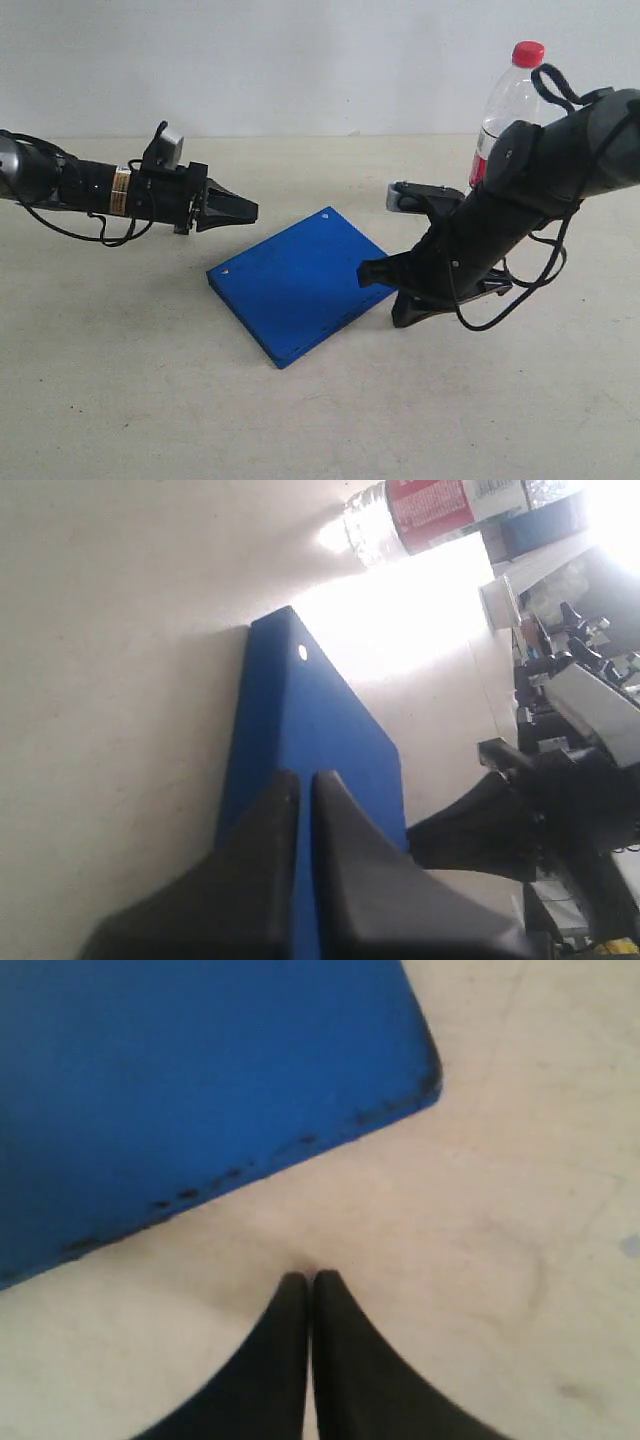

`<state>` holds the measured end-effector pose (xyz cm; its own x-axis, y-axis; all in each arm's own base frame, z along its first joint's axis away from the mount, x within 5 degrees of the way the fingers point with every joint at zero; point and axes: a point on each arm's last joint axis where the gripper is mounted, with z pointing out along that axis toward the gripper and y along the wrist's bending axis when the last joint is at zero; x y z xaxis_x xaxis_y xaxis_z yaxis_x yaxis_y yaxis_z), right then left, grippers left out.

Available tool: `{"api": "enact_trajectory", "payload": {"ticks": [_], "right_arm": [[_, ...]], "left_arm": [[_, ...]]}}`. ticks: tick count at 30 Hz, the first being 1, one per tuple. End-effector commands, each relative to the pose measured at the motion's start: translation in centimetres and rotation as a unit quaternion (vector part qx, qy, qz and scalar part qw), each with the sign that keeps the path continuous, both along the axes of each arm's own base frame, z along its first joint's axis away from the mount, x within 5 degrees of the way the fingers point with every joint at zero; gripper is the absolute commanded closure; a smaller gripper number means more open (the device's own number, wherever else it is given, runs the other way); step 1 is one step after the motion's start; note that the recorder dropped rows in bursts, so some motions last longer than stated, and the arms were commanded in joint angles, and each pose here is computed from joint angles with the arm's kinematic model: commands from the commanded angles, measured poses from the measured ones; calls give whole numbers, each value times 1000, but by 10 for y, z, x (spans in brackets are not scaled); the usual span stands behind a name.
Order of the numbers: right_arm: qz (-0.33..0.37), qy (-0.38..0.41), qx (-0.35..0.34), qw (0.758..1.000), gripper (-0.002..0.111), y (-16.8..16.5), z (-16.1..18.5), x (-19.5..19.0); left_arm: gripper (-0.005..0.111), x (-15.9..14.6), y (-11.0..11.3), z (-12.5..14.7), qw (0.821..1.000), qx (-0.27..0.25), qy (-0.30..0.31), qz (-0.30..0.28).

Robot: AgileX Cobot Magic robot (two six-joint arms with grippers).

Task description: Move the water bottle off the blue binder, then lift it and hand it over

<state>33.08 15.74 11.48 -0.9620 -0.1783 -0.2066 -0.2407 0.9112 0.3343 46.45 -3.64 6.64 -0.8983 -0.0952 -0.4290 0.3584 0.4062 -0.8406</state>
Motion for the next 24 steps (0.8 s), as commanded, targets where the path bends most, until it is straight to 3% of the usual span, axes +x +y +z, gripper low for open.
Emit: {"api": "enact_trajectory", "payload": {"ticks": [1, 6, 12, 18, 21, 24], "right_arm": [[-30, -47, -11, 998, 109, -2, -15, 13], [-74, -166, -12, 983, 109, -2, -1, 41], [-69, -223, 11, 972, 109, 7, 34, 64], [-33, -189, 37, 981, 108, 10, 71, 47], [-23, -166, 39, 985, 95, 11, 69, 42], [-35, -129, 46, 990, 68, 12, 60, 40]], "left_arm": [[102, -10, 0, -27, 997, 0, 75, 0], [102, -30, -2, -44, 991, -8, 131, 3], [102, -51, -4, -58, 986, -10, 164, -2], [102, -41, -3, -19, 993, -6, 121, 1], [102, -39, -2, -5, 997, 2, 79, -8], [102, -38, 4, 1, 998, 6, 57, -7]]}}
